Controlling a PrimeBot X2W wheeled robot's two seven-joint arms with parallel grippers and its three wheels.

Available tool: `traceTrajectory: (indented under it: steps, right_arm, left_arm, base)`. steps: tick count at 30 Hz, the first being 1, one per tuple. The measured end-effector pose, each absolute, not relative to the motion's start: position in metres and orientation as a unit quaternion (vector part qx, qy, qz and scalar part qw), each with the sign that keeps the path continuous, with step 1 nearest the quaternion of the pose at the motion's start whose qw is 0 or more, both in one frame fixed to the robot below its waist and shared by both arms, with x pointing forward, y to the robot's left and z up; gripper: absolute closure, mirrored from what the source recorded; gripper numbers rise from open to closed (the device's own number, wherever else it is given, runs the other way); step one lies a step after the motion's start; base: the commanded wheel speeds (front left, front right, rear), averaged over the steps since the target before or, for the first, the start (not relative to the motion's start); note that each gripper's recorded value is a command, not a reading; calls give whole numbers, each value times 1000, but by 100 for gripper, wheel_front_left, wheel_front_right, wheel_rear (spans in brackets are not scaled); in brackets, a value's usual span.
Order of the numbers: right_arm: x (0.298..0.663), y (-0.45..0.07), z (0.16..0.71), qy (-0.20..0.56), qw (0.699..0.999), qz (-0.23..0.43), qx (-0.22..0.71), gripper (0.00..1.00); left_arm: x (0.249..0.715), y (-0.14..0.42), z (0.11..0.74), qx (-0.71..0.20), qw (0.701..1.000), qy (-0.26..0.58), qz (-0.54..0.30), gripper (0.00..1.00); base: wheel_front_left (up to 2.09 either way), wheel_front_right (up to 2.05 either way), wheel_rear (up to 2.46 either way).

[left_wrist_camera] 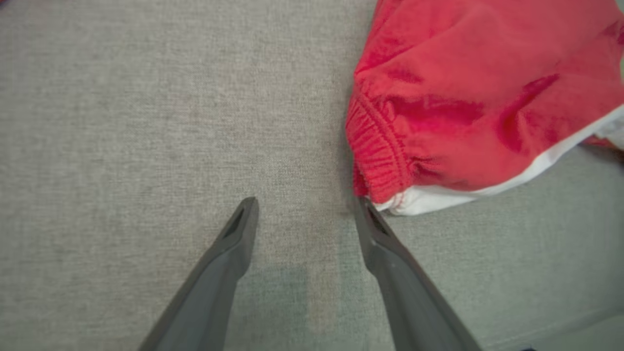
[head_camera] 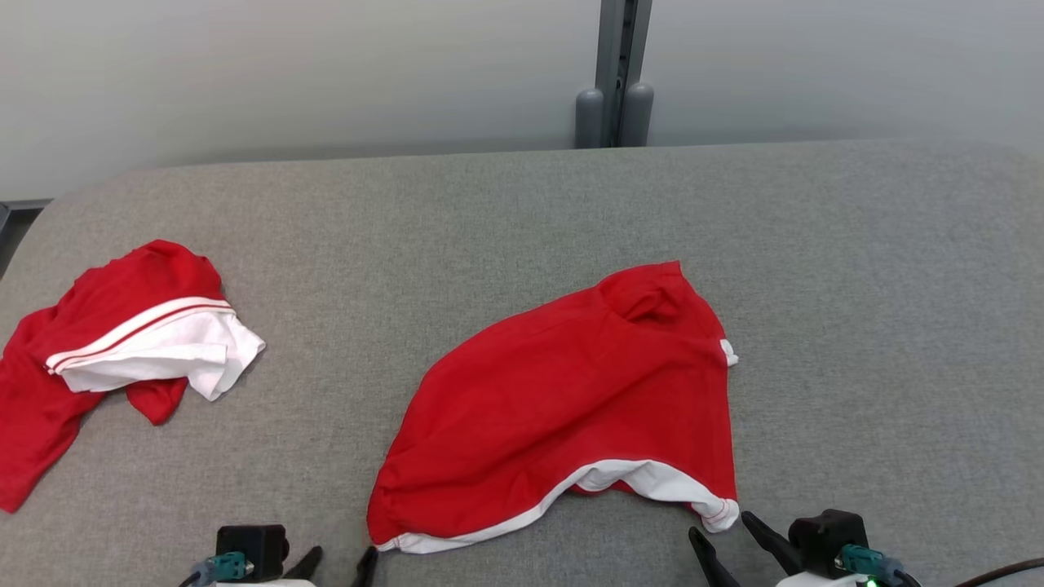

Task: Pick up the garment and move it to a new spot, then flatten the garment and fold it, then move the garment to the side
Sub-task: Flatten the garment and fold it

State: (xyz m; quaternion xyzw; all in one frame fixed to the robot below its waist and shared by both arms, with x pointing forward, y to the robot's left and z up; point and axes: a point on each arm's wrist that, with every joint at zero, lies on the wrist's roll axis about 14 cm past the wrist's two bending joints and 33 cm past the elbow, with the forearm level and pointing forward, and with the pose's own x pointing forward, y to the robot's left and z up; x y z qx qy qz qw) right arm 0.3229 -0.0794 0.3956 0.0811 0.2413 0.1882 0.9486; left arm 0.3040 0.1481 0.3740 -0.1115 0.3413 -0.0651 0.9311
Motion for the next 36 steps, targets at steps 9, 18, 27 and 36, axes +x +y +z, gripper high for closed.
traceTrajectory:
  steps: [9, 18, 27, 36]
  right_arm:
    - [327, -78, 382, 264, 943, 183, 84, 0]
    - [335, -74, 387, 251, 946, 183, 95, 0]
    - [338, -74, 391, 243, 947, 183, 103, 0]
    - [343, -75, 393, 234, 948, 178, 118, 100]
  left_arm:
    - [297, 135, 371, -143, 914, 371, -85, 0]
    - [302, 121, 377, -162, 910, 364, -112, 0]
    - [303, 114, 375, -166, 907, 367, -128, 0]
    - [307, 103, 369, -174, 901, 372, -141, 100]
  base:
    - [0, 0, 0]
    - [0, 0, 0]
    - [0, 0, 0]
    - [0, 0, 0]
